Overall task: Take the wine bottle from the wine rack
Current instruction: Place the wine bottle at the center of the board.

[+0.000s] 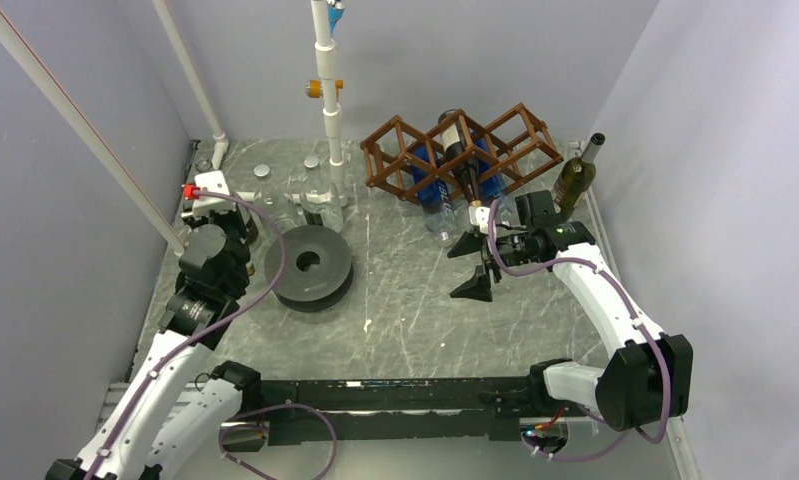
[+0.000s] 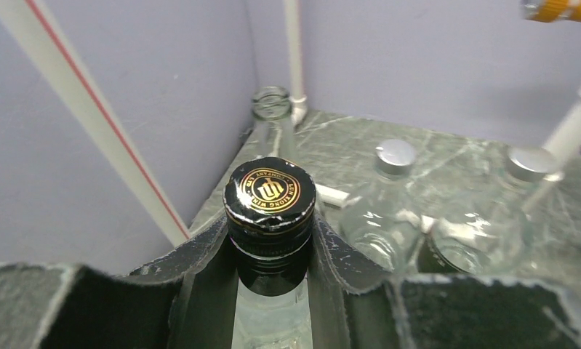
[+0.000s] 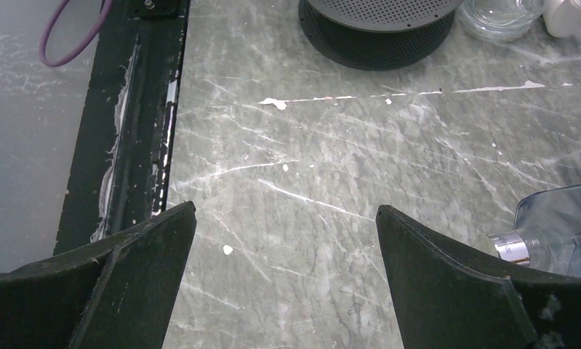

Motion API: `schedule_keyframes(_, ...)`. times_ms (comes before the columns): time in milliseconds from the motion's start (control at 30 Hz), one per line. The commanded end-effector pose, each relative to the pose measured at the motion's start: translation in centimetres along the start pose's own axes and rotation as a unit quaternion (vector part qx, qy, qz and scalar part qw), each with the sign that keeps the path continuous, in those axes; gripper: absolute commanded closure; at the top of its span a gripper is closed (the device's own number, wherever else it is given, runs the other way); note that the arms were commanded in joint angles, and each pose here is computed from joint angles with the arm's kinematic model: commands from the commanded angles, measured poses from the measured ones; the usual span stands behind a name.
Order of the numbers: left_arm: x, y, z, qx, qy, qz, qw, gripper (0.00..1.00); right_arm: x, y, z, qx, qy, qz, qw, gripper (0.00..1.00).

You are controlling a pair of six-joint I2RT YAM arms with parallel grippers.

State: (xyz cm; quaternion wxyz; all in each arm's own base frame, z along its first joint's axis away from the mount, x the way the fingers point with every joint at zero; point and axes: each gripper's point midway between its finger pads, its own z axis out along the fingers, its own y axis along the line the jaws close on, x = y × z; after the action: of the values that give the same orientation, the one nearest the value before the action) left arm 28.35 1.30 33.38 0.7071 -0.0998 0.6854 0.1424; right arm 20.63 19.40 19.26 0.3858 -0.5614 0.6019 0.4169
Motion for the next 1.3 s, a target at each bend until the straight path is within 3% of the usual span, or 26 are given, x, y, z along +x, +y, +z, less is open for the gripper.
schedule_keyframes(0, -4.8, 3.0, 1.0, -0.058, -0.093, -0.086, 0.99, 1.0, -1.5, -0.3, -0.1, -0.002, -0.012, -0.033, 0.999, 0.03)
schedule_keyframes(300, -3.0, 5.4, 3.6, -0.091, -0.115, -0.12, 0.982, 1.0, -1.4, -0.2, -0.1, -0.005, -0.01, -0.031, 0.999, 0.02)
schedule_keyframes(667, -0.5, 7.3, 6.5, -0.109, -0.125, -0.107, 0.98, 1.0, -1.3, -0.3, 0.0, -0.005, -0.009, -0.031, 0.999, 0.03)
schedule_keyframes(1133, 2.7, 7.7, 8.7, -0.106, -0.086, -0.095, 0.986, 1.0, -1.3, -0.2, 0.0, -0.006, -0.008, -0.032, 0.999, 0.03)
schedule_keyframes(1267, 3.1, 7.6, 8.7, -0.105, -0.075, -0.092, 0.987, 0.87, -1.3, -0.2, 0.0, -0.006, -0.008, -0.032, 0.999, 0.03)
